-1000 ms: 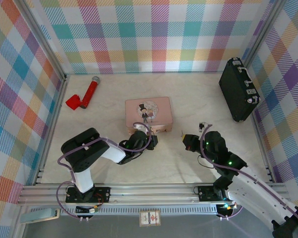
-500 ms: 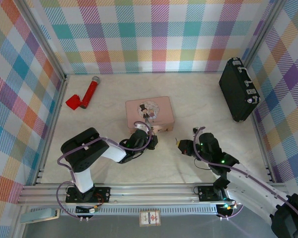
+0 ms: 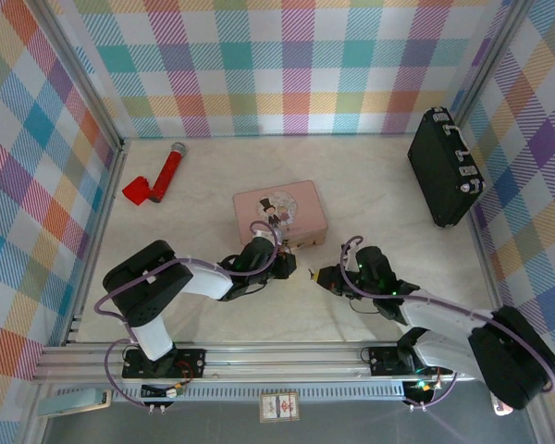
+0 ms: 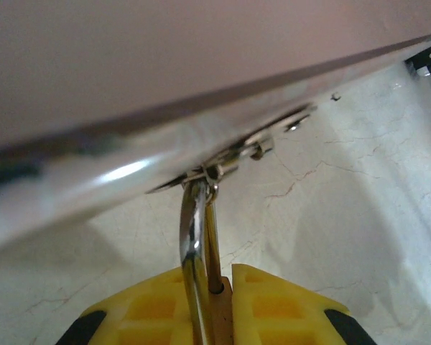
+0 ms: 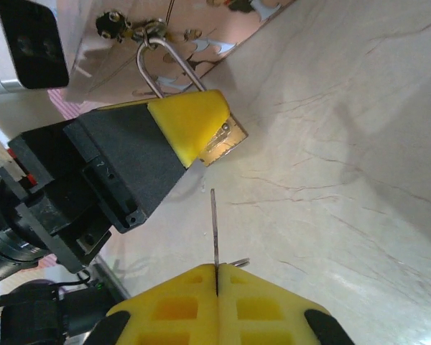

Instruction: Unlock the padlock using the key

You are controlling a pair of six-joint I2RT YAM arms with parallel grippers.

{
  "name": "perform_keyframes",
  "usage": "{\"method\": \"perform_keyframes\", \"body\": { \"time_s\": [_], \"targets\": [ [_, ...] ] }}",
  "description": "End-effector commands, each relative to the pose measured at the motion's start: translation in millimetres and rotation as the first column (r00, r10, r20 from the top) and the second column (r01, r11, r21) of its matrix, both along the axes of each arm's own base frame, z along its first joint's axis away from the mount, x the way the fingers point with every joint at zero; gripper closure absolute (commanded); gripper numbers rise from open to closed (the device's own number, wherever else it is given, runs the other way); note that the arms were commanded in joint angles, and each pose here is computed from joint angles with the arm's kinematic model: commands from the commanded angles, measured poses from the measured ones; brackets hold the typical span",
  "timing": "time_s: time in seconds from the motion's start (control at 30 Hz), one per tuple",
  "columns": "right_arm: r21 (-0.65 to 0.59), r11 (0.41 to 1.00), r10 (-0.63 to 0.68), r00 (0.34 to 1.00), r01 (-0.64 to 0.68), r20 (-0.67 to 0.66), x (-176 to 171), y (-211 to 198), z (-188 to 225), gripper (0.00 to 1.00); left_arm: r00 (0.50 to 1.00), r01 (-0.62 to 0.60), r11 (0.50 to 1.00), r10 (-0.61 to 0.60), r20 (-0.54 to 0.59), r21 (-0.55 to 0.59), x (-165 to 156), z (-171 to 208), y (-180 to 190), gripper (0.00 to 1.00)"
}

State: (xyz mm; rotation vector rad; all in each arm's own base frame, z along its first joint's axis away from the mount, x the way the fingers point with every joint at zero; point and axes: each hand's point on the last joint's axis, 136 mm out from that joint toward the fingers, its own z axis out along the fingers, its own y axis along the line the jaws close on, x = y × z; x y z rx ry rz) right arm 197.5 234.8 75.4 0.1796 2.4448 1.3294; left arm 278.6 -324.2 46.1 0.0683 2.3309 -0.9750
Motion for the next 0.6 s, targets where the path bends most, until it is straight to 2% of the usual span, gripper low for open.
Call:
{"method": "perform_keyframes", "body": {
  "time_s": [0.0,0.57],
  "targets": [
    [0.129,0.990,0.045,0.999,-0.048,0.025,3.0,18.5,20.5,1.00,0.999,-0.016,0.989,0.021,0.038,-0.150,13.0,45.8,-9.1,0.99],
    [0.189,0.980,0.066,0.997,-0.057,-0.040,5.2,29.9,9.8,1.00,0.996,-0.084,0.933,0.076,-0.036,-0.349,20.8,57.2,-7.4,0.99]
  ]
}}
